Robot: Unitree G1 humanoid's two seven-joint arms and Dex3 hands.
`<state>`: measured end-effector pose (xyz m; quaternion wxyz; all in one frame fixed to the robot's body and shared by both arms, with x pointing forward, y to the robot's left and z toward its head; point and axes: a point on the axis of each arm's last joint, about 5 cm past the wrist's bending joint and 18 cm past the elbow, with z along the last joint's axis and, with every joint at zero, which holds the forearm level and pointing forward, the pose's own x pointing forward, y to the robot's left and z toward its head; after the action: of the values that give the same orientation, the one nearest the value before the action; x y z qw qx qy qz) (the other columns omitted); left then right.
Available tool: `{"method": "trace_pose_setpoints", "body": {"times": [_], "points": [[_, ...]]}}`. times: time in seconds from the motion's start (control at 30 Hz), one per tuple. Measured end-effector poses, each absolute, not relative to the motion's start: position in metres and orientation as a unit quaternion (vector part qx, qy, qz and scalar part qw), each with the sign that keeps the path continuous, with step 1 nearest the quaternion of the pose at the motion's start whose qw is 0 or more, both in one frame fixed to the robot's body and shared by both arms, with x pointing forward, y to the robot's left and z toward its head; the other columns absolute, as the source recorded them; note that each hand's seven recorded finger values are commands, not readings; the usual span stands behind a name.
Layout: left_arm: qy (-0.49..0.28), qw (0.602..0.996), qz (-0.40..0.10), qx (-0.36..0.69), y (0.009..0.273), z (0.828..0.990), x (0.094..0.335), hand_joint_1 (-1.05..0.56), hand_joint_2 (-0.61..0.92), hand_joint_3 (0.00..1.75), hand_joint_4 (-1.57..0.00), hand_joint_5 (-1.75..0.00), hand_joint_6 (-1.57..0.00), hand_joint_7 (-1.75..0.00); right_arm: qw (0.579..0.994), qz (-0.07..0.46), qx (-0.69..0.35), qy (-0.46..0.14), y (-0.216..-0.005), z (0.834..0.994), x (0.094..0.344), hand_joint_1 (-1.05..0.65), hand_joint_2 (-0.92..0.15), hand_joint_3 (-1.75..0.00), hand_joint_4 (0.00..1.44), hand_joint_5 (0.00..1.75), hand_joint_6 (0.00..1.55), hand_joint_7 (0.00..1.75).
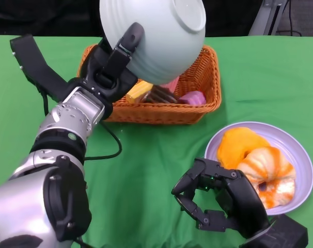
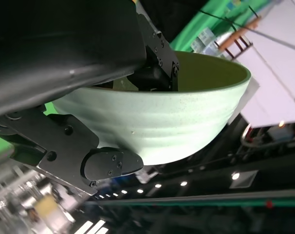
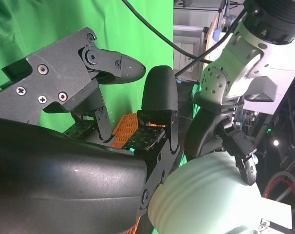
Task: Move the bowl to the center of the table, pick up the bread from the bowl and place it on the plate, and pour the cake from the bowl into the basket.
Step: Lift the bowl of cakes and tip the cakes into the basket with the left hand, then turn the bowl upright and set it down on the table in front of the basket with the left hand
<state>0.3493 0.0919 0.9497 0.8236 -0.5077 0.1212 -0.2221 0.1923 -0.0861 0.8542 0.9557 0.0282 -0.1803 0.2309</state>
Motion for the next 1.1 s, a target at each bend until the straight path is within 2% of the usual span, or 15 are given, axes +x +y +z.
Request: {"method": "trace_pose_setpoints", "body": {"times": [0.17,0.47,0.9,1.0,1.1], "points": [[0.138,0.809,-0.204,-0.534,0.0923,0.9487,0.3487,-0.14,0.89,0.59,-0.66,-1.75,-0.57,-1.64,0.956,0.231,0.028,-0.18,-0.086,0.8542,0.1923,-0.23,-0.62,-0.7,0.75,1.57,0.72,1.19],[0.148,0.793,-0.19,-0.559,0.0928,0.9481,0.3482,-0.17,0.92,0.47,-0.66,-1.75,-0.6,-1.56,0.956,0.23,0.027,-0.18,-0.0857,0.8543,0.1922,-0.23,-0.63,-0.69,0.75,1.55,0.72,1.18],[0.145,0.797,-0.193,-0.553,0.0935,0.9488,0.3486,-0.15,0.91,0.51,-0.65,-1.75,-0.6,-1.58,0.954,0.235,0.029,-0.181,-0.0847,0.8546,0.1921,-0.24,-0.63,-0.68,0.75,1.56,0.72,1.19],[0.136,0.803,-0.209,-0.541,0.0947,0.951,0.3496,-0.16,0.91,0.52,-0.66,-1.75,-0.59,-1.59,0.955,0.234,0.028,-0.181,-0.0845,0.8546,0.192,-0.24,-0.63,-0.67,0.75,1.56,0.72,1.19],[0.106,0.82,-0.238,-0.509,0.0969,0.9578,0.3521,-0.15,0.9,0.61,-0.65,-1.75,-0.57,-1.61,0.955,0.234,0.028,-0.181,-0.0845,0.8546,0.192,-0.24,-0.63,-0.67,0.75,1.56,0.72,1.18]]}}
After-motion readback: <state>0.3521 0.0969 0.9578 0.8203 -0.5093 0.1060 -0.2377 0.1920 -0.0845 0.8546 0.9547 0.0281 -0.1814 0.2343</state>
